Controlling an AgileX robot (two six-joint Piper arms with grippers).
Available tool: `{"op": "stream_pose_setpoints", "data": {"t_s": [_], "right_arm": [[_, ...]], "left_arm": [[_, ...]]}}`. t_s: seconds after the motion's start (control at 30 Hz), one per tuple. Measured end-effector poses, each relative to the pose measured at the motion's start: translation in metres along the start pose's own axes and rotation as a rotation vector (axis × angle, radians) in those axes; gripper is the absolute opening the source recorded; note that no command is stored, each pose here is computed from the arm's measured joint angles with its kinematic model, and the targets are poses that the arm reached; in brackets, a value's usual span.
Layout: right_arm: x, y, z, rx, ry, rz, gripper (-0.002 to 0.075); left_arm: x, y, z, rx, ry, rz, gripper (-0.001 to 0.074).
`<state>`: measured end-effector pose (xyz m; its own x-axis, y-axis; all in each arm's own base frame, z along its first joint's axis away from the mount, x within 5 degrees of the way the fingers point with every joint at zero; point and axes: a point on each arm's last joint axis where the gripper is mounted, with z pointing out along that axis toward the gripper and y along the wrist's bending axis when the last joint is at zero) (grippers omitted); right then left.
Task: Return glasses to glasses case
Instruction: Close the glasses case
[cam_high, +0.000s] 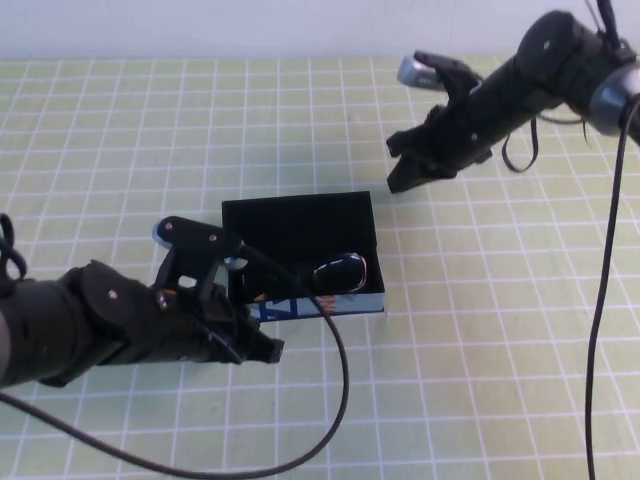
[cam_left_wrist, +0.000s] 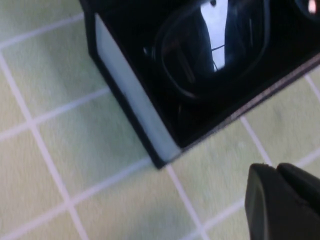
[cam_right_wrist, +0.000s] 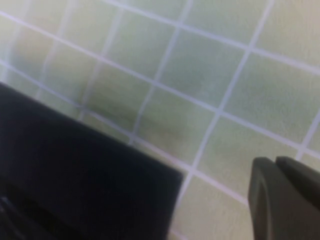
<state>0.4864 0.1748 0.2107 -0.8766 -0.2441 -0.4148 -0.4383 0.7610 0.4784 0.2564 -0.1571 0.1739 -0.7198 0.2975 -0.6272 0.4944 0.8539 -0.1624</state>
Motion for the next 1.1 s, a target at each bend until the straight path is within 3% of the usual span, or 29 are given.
{"op": "stream_pose_setpoints", "data": {"t_s": [0.2, 0.47, 0.7, 0.9, 1.1], "right_arm": [[0.012, -0.019, 0.038, -0.108, 0.028, 0.044, -0.0016], [0.011, -0.011, 0.050, -0.218, -0.015, 0.023, -0.0016], [0.009, 0.004, 0.045, -0.393, -0.046, -0.036, -0.0016], [0.011, 0.014, 0.049, -0.417, -0.031, -0.079, -0.0017], [0.015, 0.036, 0.048, -0.340, 0.033, -0.186, -0.0018]], "left_arm": [[-0.015, 0.001, 0.014, -0.005, -0.015, -0.003, -0.0004], [-0.012, 0.003, 0.029, -0.008, 0.022, -0.008, -0.0004], [-0.013, 0.005, 0.031, -0.024, 0.013, -0.008, -0.0004], [-0.013, 0.005, 0.031, -0.026, 0.011, -0.007, -0.0004], [-0.014, 0.004, 0.028, -0.015, 0.012, 0.029, -0.0004]]}}
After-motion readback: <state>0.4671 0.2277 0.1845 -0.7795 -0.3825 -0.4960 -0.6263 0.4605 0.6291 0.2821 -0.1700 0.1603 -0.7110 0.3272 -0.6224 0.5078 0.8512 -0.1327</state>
